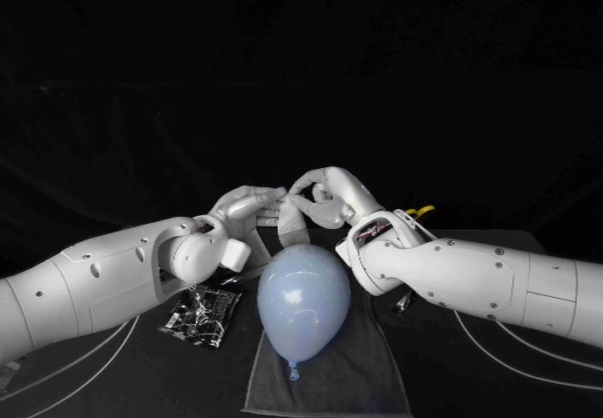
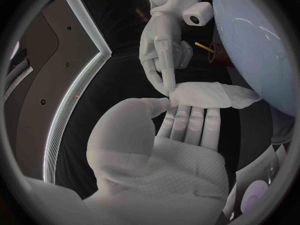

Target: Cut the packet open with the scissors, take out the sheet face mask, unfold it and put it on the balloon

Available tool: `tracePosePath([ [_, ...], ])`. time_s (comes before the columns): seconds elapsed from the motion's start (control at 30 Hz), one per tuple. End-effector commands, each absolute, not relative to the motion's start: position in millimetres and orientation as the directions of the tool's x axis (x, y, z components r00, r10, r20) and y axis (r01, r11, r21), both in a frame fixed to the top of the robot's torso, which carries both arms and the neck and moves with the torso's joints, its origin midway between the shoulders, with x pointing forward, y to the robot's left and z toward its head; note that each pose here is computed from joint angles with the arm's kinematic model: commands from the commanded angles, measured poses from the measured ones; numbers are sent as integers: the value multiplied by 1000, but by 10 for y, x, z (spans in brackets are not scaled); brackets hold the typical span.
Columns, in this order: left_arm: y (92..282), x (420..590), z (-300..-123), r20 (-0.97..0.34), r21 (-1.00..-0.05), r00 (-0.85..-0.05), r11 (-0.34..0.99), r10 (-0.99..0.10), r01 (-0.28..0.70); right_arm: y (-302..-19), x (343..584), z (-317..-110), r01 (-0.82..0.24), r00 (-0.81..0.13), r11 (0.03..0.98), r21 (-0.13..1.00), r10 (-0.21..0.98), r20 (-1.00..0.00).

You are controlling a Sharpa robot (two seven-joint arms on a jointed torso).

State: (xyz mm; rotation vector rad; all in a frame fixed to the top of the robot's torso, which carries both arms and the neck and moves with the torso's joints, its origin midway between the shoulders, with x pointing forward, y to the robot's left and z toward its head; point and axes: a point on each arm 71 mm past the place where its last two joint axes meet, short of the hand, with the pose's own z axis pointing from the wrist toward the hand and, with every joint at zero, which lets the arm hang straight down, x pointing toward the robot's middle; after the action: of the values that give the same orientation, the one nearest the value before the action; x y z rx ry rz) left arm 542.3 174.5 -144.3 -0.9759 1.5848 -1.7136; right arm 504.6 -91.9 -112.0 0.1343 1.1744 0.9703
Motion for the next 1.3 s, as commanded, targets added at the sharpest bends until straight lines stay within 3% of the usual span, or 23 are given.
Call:
tracePosePath([
  [0.03, 1734, 5426, -1398, 124, -991, -556, -127, -822, -32, -936, 5013, -1099, -601, 93, 601, 527, 708, -700],
  [1.0, 1904, 5537, -1399, 105, -993, -503, -120, -858, -3, -1230, 4933, -1080, -615, 99, 591, 522, 715, -693],
  [1.3, 1982, 5648, -1280, 78, -993, -491, -109, -868, 35, -1298, 4964, -1092, -610, 94, 601, 516, 702, -706],
])
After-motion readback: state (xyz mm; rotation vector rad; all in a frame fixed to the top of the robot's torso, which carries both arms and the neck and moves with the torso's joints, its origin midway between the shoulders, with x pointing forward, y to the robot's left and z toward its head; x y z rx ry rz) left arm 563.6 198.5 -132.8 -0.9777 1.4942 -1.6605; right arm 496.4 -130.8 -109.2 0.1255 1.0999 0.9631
